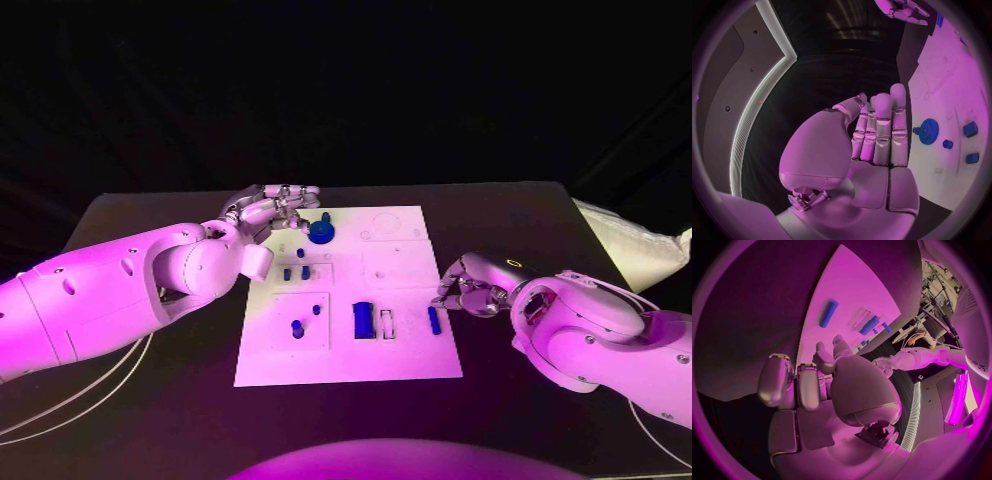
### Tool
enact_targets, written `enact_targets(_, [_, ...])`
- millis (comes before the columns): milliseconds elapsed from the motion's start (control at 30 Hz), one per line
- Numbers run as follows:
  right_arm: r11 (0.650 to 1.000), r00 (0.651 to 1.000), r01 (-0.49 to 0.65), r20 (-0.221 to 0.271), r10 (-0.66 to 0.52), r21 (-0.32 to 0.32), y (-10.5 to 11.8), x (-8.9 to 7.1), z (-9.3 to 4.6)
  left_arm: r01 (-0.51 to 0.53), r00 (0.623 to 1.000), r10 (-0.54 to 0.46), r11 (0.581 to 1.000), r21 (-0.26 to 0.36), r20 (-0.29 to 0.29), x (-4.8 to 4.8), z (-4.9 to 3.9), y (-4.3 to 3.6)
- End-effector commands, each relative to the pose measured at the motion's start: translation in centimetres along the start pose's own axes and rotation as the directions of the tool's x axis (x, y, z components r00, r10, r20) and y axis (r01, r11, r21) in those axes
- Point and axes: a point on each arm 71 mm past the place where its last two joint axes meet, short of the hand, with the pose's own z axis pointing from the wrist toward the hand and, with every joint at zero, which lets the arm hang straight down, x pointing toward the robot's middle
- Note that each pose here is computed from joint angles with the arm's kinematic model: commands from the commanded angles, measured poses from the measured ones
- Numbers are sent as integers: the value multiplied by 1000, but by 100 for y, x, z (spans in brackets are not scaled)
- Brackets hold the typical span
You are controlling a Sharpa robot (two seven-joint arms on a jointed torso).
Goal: Assemble the parts on the task board
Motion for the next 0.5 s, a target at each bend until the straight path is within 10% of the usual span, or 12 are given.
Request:
enact_targets(33, [996, 994, 89, -59, -87, 24, -37, 68, 0, 4, 1000, -4, 1000, 3, -23, 23, 0, 4])
enact_targets(500, [992, 985, 123, -124, -118, 35, -34, 204, 26, 4, 1000, -4, 1000, 1, -21, 13, -6, 10])
